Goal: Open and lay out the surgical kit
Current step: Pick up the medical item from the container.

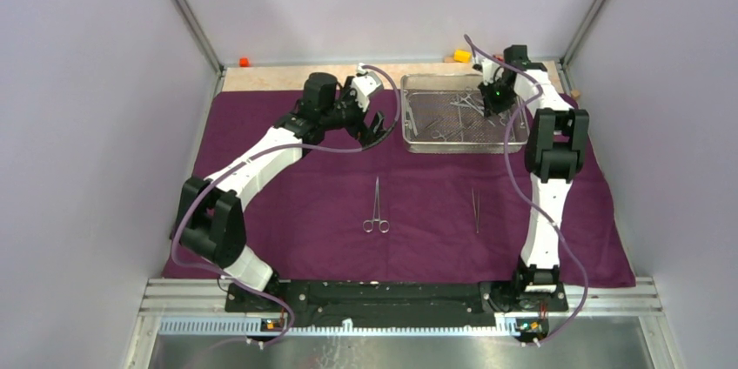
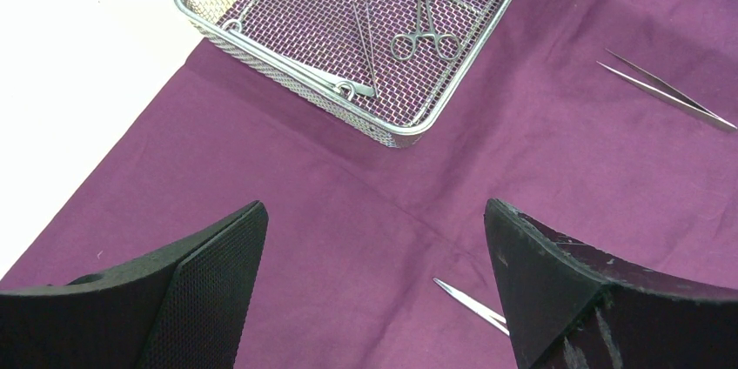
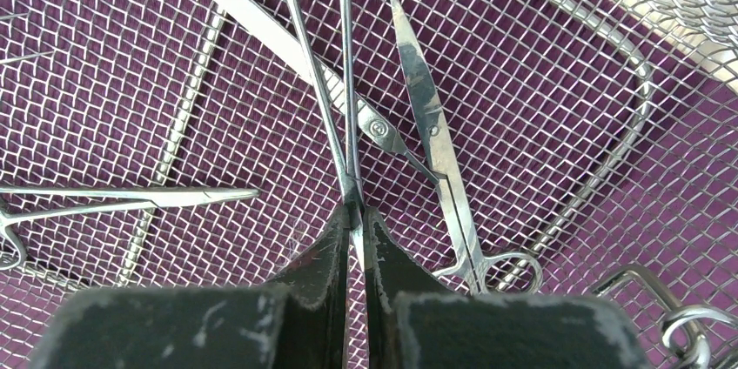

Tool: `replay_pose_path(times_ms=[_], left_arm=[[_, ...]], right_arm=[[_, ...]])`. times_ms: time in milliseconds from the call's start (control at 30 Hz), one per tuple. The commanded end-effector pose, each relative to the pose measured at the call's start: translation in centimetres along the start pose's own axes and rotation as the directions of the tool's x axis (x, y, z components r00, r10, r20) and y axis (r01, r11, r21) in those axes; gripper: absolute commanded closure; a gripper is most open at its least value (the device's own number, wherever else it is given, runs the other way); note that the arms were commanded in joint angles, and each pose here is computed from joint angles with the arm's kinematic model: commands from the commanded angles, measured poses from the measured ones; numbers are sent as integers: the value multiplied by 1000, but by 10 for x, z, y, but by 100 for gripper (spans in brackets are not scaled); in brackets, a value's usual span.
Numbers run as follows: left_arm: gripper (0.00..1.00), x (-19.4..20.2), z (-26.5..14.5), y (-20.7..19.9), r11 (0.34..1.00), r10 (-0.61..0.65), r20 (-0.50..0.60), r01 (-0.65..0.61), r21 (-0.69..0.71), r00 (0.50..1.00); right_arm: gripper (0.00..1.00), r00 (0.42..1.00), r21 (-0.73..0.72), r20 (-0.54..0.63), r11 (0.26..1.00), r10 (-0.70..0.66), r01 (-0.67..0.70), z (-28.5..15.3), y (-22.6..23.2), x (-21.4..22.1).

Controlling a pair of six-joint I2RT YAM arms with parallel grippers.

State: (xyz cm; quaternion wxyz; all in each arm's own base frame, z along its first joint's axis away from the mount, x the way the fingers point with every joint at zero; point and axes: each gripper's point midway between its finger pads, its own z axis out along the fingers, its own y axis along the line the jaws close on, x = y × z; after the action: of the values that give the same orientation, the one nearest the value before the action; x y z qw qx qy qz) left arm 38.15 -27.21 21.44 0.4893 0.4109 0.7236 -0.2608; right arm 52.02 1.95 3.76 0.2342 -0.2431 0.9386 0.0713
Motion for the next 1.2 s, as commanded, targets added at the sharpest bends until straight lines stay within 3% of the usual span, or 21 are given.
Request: replay_pose_path(times_ms=[0,300,400,667,1167], left_arm=[[1,-9,5,3,1000,11,35,-12,8,999],[1,-10,4,3,1000,5,30,-5,7,1000],[1,-9,3,3,1000,7,28,-7,3,1000],[1,-6,3,4,1000,9,20,-9,-5,1000],[1,-13,5,9,1000,17,29,-17,-14,999]], right_arm=[[97,1000,-14,23,1000,-10,10,-8,7,-7],[76,998,5,-3,998,-70,70,18,18,-10],[75,996,2,-18,996,-84,84,22,18,-6],[100,993,-16,-8,993,-121,121,11,23,-7],[100,970,-23,189,987,-151,158,-65,42,-58]])
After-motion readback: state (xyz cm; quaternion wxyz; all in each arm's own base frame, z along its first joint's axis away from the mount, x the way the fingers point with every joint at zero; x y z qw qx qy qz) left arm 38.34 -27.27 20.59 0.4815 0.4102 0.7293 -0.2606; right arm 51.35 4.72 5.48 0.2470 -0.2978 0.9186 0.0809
